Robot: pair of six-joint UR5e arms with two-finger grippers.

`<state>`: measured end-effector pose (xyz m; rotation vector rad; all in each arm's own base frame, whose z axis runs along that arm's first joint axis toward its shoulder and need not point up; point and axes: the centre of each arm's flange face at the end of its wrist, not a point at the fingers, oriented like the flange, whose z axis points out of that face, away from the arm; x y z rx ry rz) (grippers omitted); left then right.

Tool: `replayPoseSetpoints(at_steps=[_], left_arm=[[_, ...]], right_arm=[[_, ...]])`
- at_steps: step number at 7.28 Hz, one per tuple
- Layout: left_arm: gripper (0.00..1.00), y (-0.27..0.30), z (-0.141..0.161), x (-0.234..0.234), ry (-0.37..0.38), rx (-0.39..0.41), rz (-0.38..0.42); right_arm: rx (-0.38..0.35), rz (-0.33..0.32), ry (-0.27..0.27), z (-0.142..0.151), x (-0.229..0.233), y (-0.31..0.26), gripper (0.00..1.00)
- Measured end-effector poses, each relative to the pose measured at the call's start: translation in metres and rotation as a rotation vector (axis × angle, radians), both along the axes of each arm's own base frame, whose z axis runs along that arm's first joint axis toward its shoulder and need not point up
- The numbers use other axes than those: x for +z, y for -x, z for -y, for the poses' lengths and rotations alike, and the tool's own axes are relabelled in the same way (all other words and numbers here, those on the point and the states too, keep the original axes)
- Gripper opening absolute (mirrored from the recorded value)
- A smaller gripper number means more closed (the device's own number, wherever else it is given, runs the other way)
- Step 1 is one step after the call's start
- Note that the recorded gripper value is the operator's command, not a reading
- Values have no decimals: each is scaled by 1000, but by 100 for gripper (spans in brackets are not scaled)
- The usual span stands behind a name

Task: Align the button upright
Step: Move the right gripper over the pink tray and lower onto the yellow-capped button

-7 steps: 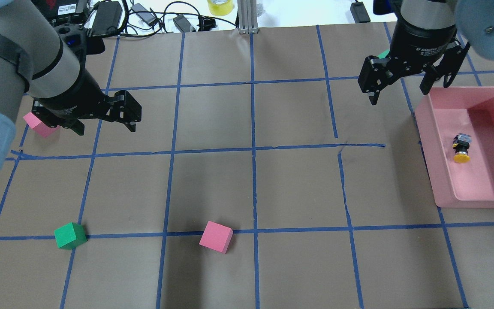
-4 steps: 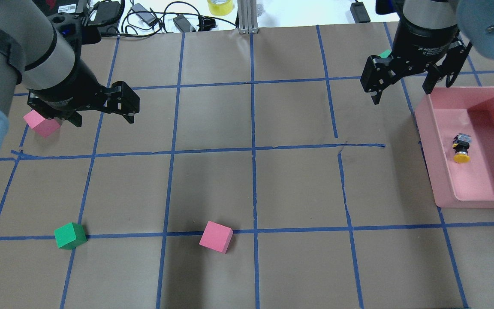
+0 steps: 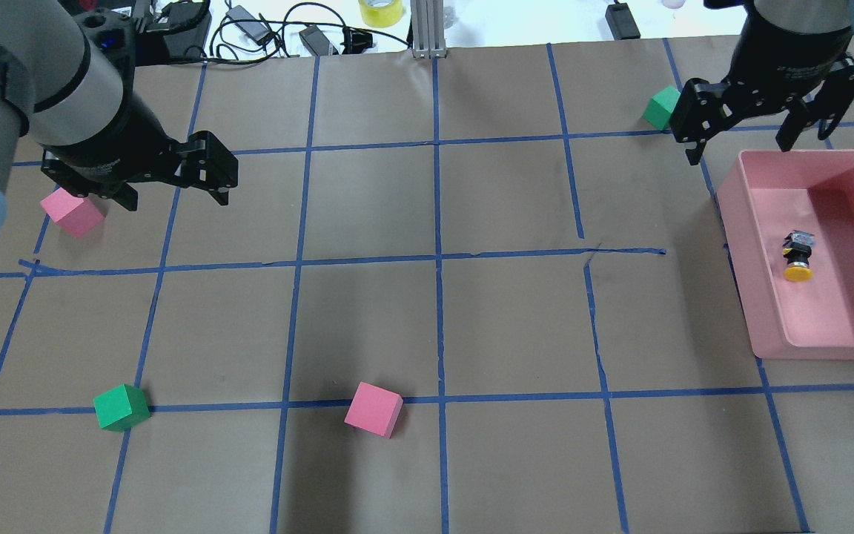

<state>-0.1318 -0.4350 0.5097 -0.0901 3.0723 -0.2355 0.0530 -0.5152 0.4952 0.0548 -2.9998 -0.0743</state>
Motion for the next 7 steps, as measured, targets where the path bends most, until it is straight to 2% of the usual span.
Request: replayPoseSetpoints(at_steps=[2, 3, 6, 7], left_arm=[[100, 0, 0, -1, -1, 0, 0], [100, 0, 0, -1, -2, 1, 0], [100, 0, -1, -1, -2, 1, 0], [100, 0, -1, -1, -3, 1, 0]], right_arm=[[34, 4, 48, 10, 4, 52, 100], [28, 10, 57, 12, 4, 81, 100], [9, 47, 46, 16, -11, 147, 100], [0, 76, 53, 27, -28, 158, 100]])
